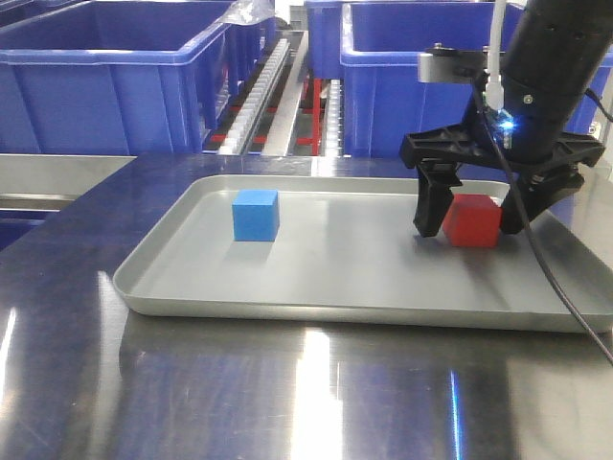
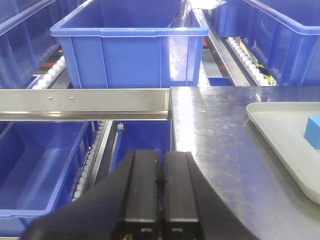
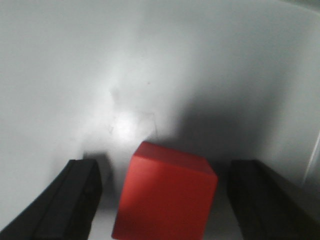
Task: Sort and place red and blue blocks on shelf
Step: 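Close the right gripper on the red cube, then lift the red cube up and away from the tray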
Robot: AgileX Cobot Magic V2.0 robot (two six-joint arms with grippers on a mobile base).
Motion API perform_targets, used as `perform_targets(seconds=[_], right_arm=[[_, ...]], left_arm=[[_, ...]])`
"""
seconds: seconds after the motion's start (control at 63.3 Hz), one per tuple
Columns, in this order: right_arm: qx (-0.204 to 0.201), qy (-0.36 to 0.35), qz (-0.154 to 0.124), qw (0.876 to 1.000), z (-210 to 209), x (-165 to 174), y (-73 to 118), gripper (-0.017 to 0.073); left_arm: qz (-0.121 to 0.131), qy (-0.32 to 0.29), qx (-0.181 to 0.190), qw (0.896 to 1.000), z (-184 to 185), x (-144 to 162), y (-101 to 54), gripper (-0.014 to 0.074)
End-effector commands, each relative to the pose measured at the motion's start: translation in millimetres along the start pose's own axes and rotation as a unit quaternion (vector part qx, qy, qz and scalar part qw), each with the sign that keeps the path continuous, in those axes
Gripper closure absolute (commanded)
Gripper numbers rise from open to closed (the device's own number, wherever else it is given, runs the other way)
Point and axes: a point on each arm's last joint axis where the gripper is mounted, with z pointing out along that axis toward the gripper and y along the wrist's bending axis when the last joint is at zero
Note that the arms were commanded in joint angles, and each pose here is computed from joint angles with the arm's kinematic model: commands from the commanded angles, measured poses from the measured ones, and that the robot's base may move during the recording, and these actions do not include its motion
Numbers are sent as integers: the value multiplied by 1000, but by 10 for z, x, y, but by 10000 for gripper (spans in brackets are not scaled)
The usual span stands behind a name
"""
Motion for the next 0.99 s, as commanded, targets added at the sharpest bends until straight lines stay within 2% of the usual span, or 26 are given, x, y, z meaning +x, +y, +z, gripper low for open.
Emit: perform_targets(seconds=[0.0,0.111,0.332,0.489,0.726,0.979], right_arm=[[-7,-59,-11,998,-246,-150,47,-52],[-7,-59,-11,998,-246,-150,47,35],[-7,-58,-11,998,-265,-145,48,351],[-8,-65,-12,998,-344,-149,53,509],[-19,-136,-14,990,-715,-212,84,510],[-33,-248,-22,968,-1351,-230,111,510]], left_arm=[[-4,-41,7,999,-1,3,-9,469],[-4,-41,7,999,-1,3,-9,469],[-4,-41,7,999,-1,3,-9,469],[-4,-41,7,999,-1,3,-9,469],[-4,-41,7,999,-1,3,-9,469],[-4,-41,7,999,-1,3,-9,469]])
